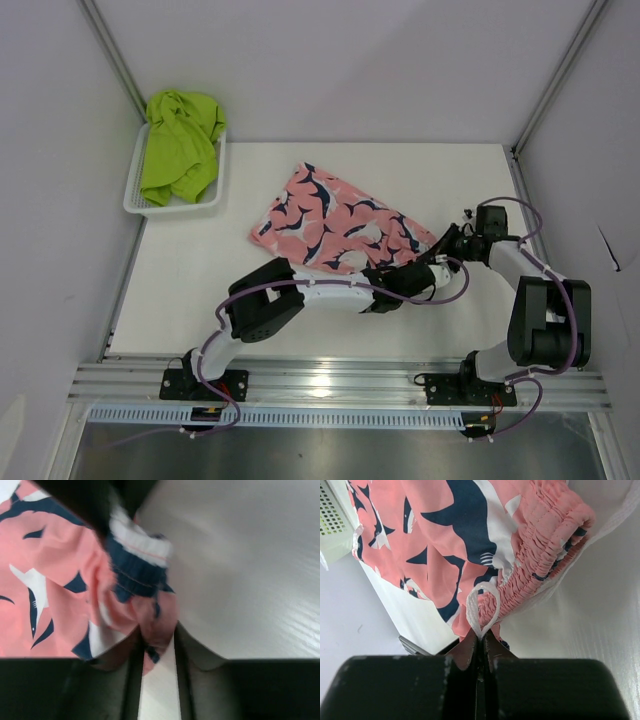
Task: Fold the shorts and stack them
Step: Fold the shorts
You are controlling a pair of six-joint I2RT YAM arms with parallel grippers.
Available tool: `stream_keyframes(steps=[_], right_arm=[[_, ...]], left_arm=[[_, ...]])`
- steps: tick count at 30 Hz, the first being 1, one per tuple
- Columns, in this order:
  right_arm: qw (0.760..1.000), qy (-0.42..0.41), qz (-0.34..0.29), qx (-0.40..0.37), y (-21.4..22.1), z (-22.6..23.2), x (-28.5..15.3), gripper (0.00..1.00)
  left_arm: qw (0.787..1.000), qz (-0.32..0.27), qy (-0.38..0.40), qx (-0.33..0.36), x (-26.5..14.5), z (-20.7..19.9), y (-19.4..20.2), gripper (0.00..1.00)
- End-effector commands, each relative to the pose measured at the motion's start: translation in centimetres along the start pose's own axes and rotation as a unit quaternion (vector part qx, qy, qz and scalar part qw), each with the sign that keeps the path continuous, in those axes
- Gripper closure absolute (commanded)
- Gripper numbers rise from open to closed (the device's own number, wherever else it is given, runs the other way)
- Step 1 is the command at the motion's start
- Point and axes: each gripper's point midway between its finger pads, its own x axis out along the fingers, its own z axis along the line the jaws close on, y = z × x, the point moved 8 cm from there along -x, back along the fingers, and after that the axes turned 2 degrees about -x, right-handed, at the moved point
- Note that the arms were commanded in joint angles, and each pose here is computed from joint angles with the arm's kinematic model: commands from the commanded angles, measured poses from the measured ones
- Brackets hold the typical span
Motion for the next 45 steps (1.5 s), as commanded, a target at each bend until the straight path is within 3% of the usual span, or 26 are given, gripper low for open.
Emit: stream_keyframes(steps=[1, 4, 9, 10, 11, 13, 14, 15, 19, 34, 41, 45], right_arm=[[0.999, -0.037, 0.013, 0.004, 0.3, 0.5, 0.2, 0.98], [0.999, -0.038, 0.014, 0.011, 0.6, 0.1, 0.2, 0.96], [0.999, -0.040, 0.019, 0.019, 1.5, -0.4, 0.2, 0.89], [0.999, -0.040, 0.019, 0.021, 1.7, -0.4, 0.2, 0.85], [0.999, -0.041, 0.015, 0.020, 1.7, -0.3, 0.0, 0.72], [0.999, -0.042, 0.007, 0.025, 2.0, -0.6, -0.1, 0.58], [0.998, -0.044, 0.004, 0.034, 2.0, -0.6, -0.2, 0.42], [0.998, -0.051, -0.004, 0.034, 2.3, -0.6, -0.3, 0.35], [0.996, -0.067, -0.031, 0.055, 2.9, -0.8, -0.8, 0.21], [0.979, -0.091, -0.093, 0.154, 2.9, -3.3, 1.2, 0.18], [0.975, -0.077, -0.123, 0.167, 1.1, -3.7, 2.3, 0.28], [0.977, -0.073, -0.110, 0.169, 0.5, -3.6, 3.3, 0.31]], left_arm=[[0.998, -0.039, -0.040, -0.018, -0.2, 0.9, -2.0, 0.77], [0.996, -0.046, -0.062, -0.037, -0.2, 1.4, -1.9, 0.89], [0.994, -0.052, -0.071, -0.069, -0.3, 2.3, -1.8, 0.97], [0.994, -0.052, -0.070, -0.070, -0.3, 2.3, -1.7, 1.00], [0.994, -0.051, -0.069, -0.071, -0.2, 2.3, -1.7, 1.00], [0.994, -0.051, -0.066, -0.072, -0.3, 2.4, -1.7, 1.00], [0.994, -0.052, -0.060, -0.076, -0.2, 2.4, -1.8, 1.00], [0.994, -0.050, -0.056, -0.078, -0.3, 2.5, -1.8, 1.00], [0.994, -0.042, -0.028, -0.095, -0.3, 2.9, -1.7, 1.00], [0.988, -0.053, 0.031, -0.140, -1.9, 2.8, -2.2, 1.00], [0.982, -0.080, 0.066, -0.161, -2.9, 2.1, -1.4, 1.00], [0.980, -0.078, 0.074, -0.169, -2.9, 1.8, -1.1, 1.00]])
